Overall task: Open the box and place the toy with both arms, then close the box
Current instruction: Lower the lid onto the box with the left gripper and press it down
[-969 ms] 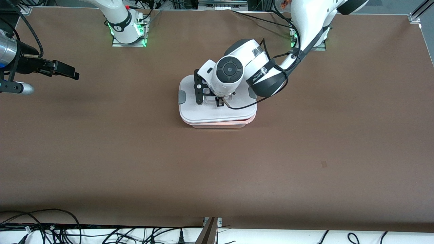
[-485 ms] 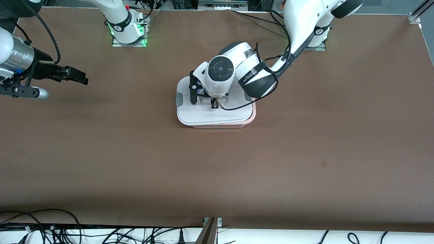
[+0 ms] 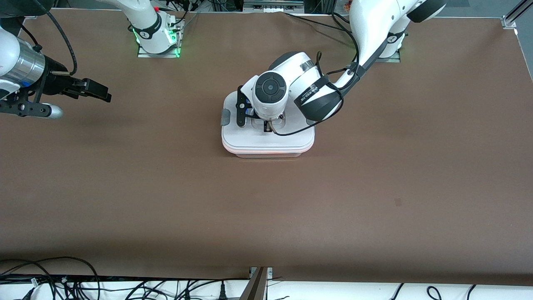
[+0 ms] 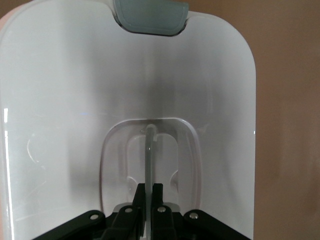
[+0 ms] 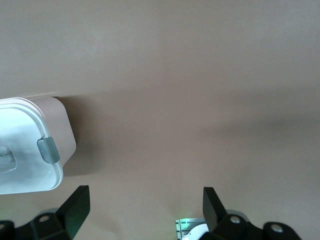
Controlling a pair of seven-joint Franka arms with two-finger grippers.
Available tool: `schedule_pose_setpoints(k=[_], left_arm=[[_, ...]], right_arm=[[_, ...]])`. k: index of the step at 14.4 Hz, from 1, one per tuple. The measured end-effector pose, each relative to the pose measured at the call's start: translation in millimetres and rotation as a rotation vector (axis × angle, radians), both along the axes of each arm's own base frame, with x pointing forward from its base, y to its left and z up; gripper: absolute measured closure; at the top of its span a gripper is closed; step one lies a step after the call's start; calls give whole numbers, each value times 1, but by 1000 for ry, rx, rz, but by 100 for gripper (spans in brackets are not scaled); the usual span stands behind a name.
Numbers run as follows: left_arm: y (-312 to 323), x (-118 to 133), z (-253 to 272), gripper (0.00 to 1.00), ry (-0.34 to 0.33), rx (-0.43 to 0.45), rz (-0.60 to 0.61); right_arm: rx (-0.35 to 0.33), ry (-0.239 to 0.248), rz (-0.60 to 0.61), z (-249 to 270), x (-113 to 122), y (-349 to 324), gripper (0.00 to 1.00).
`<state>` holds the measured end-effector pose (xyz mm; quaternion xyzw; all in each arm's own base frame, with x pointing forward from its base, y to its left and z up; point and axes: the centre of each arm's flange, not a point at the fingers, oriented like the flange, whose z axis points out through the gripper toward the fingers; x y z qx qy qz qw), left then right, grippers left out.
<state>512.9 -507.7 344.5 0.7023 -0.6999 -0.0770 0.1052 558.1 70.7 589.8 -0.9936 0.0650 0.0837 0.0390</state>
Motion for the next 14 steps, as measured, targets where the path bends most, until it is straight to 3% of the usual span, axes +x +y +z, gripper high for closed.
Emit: schedule_pose_setpoints(k=[14], left_arm=[[6, 12, 0, 93, -30, -19, 23]], right_arm=[[0, -12, -3, 1, 1, 4, 0]])
